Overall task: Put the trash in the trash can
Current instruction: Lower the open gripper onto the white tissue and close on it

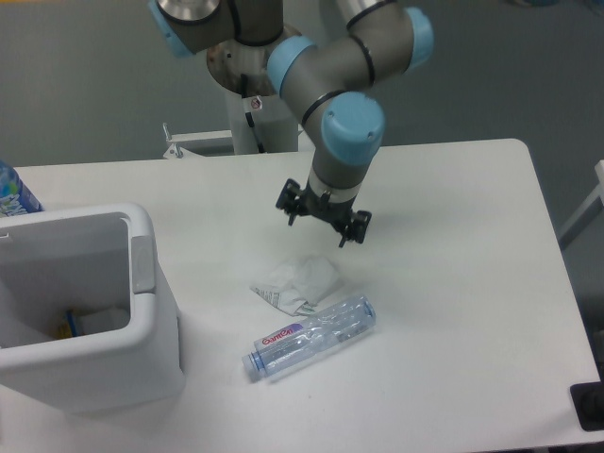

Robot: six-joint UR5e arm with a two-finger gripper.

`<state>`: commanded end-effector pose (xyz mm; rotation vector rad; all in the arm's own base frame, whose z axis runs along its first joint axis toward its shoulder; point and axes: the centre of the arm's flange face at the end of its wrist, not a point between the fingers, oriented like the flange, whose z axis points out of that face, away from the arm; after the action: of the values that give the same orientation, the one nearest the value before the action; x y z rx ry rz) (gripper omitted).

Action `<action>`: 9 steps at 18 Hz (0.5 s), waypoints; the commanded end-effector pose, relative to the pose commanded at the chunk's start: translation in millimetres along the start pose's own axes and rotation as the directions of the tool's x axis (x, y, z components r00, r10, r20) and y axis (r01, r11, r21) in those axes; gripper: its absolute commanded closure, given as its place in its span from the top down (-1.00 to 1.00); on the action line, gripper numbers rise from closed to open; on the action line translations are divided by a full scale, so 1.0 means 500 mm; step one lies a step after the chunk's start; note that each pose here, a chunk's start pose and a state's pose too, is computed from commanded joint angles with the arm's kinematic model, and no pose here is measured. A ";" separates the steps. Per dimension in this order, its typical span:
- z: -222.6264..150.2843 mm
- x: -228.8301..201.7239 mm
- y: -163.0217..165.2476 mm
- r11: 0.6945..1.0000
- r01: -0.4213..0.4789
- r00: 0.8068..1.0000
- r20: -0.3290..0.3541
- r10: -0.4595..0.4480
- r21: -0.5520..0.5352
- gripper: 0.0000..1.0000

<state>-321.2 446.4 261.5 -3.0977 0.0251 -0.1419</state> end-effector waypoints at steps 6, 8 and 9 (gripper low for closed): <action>0.035 -0.004 -0.006 0.999 -0.006 1.000 -0.002 0.006 -0.031 1.00; 0.045 -0.012 -0.006 0.999 -0.006 1.000 0.008 0.006 -0.049 1.00; 0.049 -0.017 -0.006 0.998 -0.006 1.000 0.019 0.007 -0.058 1.00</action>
<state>-327.4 450.7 236.5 -3.1558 0.0395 -0.1131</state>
